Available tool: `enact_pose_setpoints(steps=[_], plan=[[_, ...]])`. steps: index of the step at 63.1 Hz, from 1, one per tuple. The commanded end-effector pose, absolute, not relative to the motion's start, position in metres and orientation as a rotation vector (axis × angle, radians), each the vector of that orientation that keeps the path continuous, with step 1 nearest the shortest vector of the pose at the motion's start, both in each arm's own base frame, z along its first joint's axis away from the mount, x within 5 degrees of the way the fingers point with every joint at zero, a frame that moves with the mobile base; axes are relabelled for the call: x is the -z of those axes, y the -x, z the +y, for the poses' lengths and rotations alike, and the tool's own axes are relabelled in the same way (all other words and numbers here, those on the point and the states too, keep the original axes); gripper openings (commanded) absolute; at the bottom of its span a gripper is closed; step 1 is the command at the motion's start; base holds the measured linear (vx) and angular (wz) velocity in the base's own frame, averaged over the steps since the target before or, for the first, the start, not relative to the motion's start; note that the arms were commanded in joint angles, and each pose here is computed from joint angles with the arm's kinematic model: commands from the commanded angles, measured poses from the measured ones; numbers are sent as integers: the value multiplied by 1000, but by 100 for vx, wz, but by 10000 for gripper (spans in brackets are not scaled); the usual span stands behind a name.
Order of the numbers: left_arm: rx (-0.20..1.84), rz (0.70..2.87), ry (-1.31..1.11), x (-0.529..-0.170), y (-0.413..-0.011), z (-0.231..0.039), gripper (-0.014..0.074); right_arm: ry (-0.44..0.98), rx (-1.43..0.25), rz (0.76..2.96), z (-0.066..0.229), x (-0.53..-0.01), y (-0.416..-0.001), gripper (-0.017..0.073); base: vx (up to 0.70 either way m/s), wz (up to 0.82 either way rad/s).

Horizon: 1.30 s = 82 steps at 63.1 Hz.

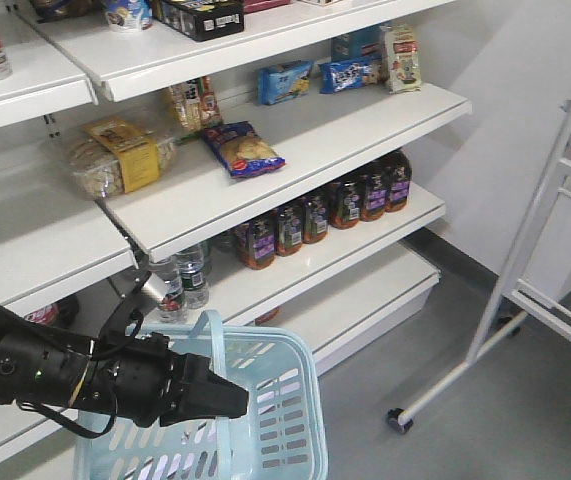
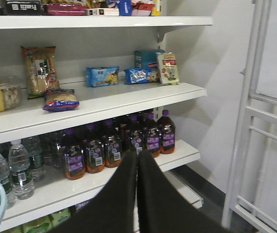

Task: Place coke in basket with both arms
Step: 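Turn the base toward the drink shelf, basket held in the left gripper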

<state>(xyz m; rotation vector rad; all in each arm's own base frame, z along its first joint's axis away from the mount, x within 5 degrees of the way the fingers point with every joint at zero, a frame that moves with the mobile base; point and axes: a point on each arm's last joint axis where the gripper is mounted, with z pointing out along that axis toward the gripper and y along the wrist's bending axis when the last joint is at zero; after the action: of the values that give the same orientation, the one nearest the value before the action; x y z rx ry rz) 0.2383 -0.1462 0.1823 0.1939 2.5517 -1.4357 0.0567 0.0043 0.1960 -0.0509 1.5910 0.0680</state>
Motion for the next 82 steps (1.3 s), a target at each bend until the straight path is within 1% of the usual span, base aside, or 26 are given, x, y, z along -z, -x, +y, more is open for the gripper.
enact_pose_setpoints(steps=[1,40,82], plan=[[1523,2445,-202,-204,-238,-151,-5,50,-65,1523,4,-197,-56,-10,9,37],[1523,2445,-202,-204,-238,-151,-5,50,-65,1523,4,-197,-56,-10,10,40],[1523,2445,-202,-204,-238,-151,-5,50,-65,1523,4,-197,-56,-10,6,24]])
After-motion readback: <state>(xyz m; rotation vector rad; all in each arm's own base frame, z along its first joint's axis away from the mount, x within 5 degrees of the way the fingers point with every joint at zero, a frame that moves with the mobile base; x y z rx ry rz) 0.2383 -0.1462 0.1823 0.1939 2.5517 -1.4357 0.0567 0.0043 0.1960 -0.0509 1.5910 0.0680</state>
